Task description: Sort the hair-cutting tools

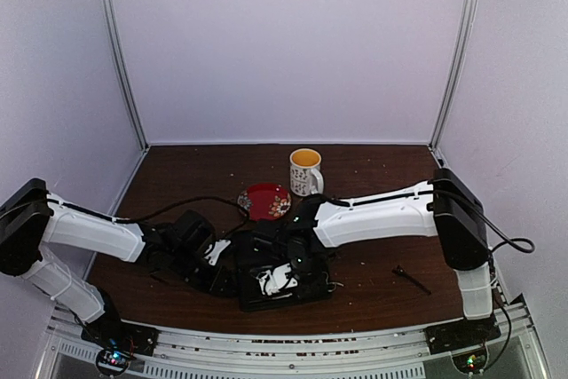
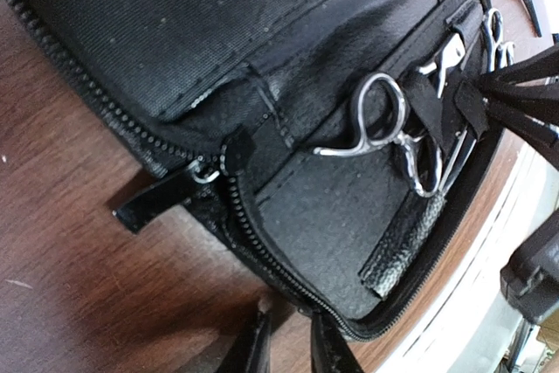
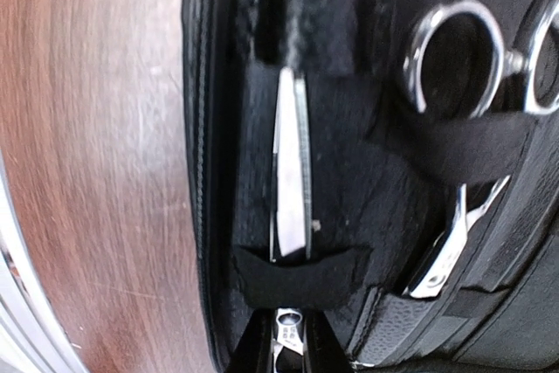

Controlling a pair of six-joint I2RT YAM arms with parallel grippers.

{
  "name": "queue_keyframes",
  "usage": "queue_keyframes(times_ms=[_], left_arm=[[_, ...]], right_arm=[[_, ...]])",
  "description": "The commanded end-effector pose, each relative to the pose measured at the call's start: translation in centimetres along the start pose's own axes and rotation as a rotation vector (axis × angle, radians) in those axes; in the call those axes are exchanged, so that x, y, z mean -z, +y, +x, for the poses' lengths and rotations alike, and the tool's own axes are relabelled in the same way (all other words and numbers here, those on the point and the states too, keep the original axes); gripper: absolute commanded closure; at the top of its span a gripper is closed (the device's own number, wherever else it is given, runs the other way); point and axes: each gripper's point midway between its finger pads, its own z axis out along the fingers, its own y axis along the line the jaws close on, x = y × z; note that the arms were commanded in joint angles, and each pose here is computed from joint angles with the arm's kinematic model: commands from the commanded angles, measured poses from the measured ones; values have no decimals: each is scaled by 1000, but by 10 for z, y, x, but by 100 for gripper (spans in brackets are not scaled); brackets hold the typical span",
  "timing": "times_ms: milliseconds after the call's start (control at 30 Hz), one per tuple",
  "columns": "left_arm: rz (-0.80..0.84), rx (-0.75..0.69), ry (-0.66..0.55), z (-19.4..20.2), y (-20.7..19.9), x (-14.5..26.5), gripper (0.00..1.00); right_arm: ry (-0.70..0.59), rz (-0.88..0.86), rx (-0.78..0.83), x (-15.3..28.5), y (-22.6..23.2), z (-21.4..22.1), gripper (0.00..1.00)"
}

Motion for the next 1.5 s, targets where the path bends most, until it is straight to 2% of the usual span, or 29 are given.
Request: queue_keyframes(times_ms=[0, 167, 400, 467, 600, 867, 1200, 1467], left_arm=[[-2, -4, 15, 2, 0, -5, 84], [-3, -11, 15, 3, 0, -6, 85], [-5, -11, 19, 5, 1, -6, 85], [-5, -11, 21, 5, 1, -6, 85], [-8, -13, 25, 7, 1, -4, 85], [-21, -13, 29, 9, 4, -3, 85], [-24, -13, 37, 10, 4, -3, 86], [-27, -9, 42, 12, 5, -3, 86]], right_arm=[[-121, 1, -37, -15, -2, -38, 98], [-161, 3, -76, -13, -4, -48, 92], [-172, 63, -97, 12, -11, -31, 71], [-173, 63, -109, 25, -11, -23, 68], [-205, 87, -130, 48, -12, -10, 67], [-126, 98, -172, 27, -23, 38, 68], [-58, 104, -129, 8, -22, 51, 68], [-74, 67, -128, 6, -15, 48, 66]])
